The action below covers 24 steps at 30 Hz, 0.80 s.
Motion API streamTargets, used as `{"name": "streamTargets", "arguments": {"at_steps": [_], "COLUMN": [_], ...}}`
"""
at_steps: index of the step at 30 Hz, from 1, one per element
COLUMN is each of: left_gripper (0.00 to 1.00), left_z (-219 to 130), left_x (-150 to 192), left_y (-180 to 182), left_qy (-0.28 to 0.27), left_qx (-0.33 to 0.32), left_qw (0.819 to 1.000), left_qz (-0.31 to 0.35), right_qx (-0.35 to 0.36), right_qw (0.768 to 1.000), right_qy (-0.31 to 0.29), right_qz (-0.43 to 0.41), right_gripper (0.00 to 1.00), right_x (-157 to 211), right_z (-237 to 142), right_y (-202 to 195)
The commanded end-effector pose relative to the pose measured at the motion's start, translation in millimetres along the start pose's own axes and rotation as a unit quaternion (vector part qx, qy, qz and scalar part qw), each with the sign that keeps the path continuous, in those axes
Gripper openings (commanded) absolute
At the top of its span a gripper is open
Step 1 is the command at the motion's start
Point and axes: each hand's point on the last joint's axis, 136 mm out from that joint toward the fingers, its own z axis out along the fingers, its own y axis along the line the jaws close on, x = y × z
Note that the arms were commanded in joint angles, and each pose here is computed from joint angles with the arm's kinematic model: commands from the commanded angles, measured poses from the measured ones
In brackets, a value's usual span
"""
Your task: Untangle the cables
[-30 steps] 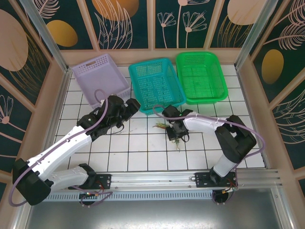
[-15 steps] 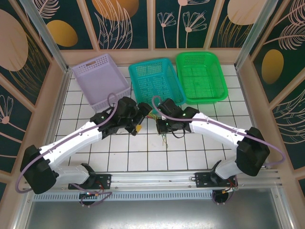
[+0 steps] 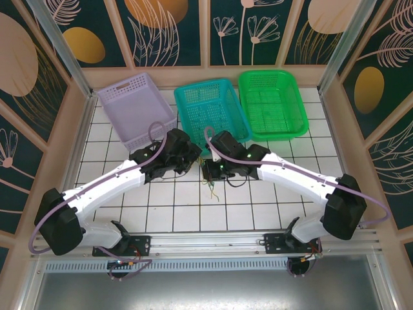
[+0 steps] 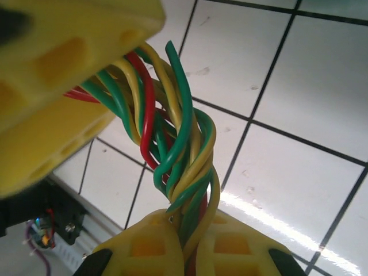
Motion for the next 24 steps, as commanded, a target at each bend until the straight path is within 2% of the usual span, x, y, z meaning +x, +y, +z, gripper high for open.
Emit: {"name": "streamTargets", "arguments": {"at_steps": [1, 4, 6, 7, 13, 16, 18, 20, 21, 22, 24], "left_gripper": [0.22, 0.15, 0.02, 0.0, 0.0, 0.0, 0.0, 0.0, 0.0, 0.0, 0.0], "left_z": [-1.5, -1.5, -3.4, -5.4, -26.5, -29.3, -28.1, -25.4, -24.3, -21.8, -23.5], "left_x": [-23.5, -31.7, -37.8, -40.7, -51.8, -48.7, -46.7, -46.6, -47.0, -48.2, -51.8], "left_y": [-2.2, -6.3, -7.9, -9.8, -33.4, -34.5, -34.1, -31.9, -30.6, -24.5, -22.9], "left_qy": [-0.052, -0.059, -0.068, -0.073, -0.11, -0.106, -0.099, -0.093, -0.091, -0.09, -0.093], "left_qx": [0.003, 0.007, 0.009, 0.013, 0.078, 0.103, 0.106, 0.092, 0.082, 0.064, 0.041], "left_qw": [0.998, 0.996, 0.994, 0.992, 0.974, 0.968, 0.969, 0.973, 0.976, 0.979, 0.985], "left_qz": [0.037, 0.071, 0.088, 0.099, 0.183, 0.202, 0.2, 0.188, 0.181, 0.17, 0.138], "right_qx": [-0.096, -0.181, -0.227, -0.25, -0.387, -0.423, -0.401, -0.353, -0.298, -0.237, -0.132], "right_qw": [0.995, 0.983, 0.973, 0.966, 0.912, 0.892, 0.903, 0.926, 0.948, 0.967, 0.99], "right_qy": [0.001, 0.014, 0.026, 0.03, 0.054, 0.075, 0.074, 0.065, 0.048, 0.029, -0.028], "right_qz": [0.005, 0.018, 0.037, 0.049, 0.127, 0.142, 0.134, 0.119, 0.105, 0.085, 0.043], "right_gripper": [0.0, 0.0, 0.0, 0.0, 0.0, 0.0, 0.0, 0.0, 0.08, 0.25, 0.5], "right_x": [1.3, 5.0, 7.0, 7.1, 3.9, 5.1, 3.5, 0.7, -4.5, -9.6, -25.9], "right_z": [-17.2, -29.4, -37.6, -42.3, -79.4, -89.3, -85.4, -77.4, -72.0, -68.9, -75.4], "right_y": [33.0, 53.7, 59.9, 61.1, 56.0, 56.0, 53.6, 45.8, 34.7, 22.4, 3.6]}}
